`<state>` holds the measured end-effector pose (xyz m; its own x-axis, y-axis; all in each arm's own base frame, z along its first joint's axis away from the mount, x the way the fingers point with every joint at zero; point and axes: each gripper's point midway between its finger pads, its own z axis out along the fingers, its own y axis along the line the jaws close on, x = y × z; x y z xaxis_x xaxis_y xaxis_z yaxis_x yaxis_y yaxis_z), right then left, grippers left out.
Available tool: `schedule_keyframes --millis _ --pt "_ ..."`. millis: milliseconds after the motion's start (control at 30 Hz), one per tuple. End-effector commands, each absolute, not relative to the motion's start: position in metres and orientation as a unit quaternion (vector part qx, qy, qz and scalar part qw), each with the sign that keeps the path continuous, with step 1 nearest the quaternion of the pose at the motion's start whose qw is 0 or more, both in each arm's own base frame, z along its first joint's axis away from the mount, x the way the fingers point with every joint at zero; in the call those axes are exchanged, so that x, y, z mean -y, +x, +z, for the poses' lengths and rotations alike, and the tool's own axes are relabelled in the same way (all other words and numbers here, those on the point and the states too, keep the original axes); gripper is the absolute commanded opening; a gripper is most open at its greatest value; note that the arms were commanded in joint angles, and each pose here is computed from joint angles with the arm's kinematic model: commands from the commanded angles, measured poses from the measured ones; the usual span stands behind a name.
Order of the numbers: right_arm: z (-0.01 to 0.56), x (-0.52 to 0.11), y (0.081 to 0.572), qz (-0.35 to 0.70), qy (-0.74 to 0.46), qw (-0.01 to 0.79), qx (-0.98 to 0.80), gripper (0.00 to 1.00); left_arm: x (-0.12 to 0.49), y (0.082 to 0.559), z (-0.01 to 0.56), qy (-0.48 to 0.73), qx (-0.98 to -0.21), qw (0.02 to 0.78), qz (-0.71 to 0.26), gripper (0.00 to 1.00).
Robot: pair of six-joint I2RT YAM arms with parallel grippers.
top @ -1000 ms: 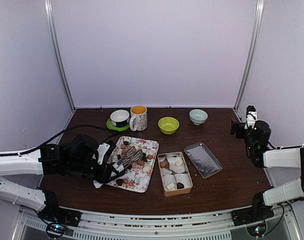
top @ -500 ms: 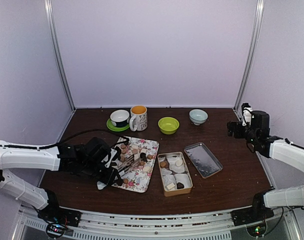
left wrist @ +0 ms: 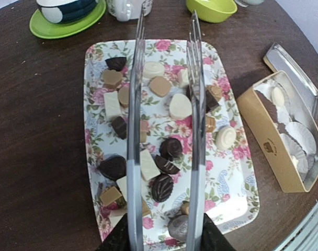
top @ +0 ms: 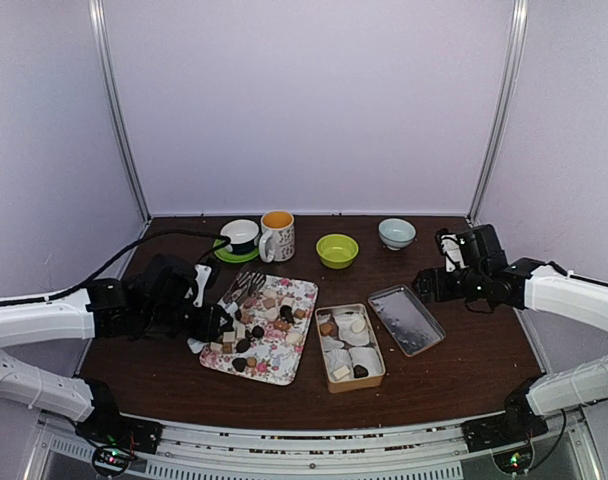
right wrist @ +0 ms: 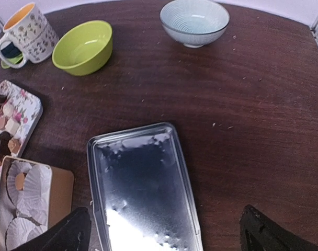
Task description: Pack the chocolate
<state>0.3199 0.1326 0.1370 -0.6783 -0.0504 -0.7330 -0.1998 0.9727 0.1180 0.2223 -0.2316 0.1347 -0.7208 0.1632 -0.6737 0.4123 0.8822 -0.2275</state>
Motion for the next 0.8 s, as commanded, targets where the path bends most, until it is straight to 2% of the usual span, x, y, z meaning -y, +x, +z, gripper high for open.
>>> schedule_keyframes --millis 0,200,467,700,767 --pt "0.114 -0.153 0.300 0.102 -0.094 0.325 -0.936 0.95 0.231 0.249 0.151 0.116 -0.897 0.385 -0.183 0.39" --pt "0.083 -0.175 0.272 0.086 -0.121 0.250 -0.957 0.90 0.241 0.262 0.140 0.103 -0.894 0.392 -0.193 0.39" --pt "0.054 -0.188 0.245 0.066 -0.141 0.204 -0.966 0.70 0.251 0.264 0.109 0.097 -0.905 0.365 -0.194 0.39" --pt "0.036 -0.202 0.245 0.058 -0.147 0.186 -0.970 0.47 0.255 0.262 0.095 0.099 -0.911 0.348 -0.198 0.40" --pt "0.032 -0.206 0.247 0.062 -0.144 0.184 -0.970 0.44 0.256 0.260 0.091 0.098 -0.912 0.342 -0.204 0.42"
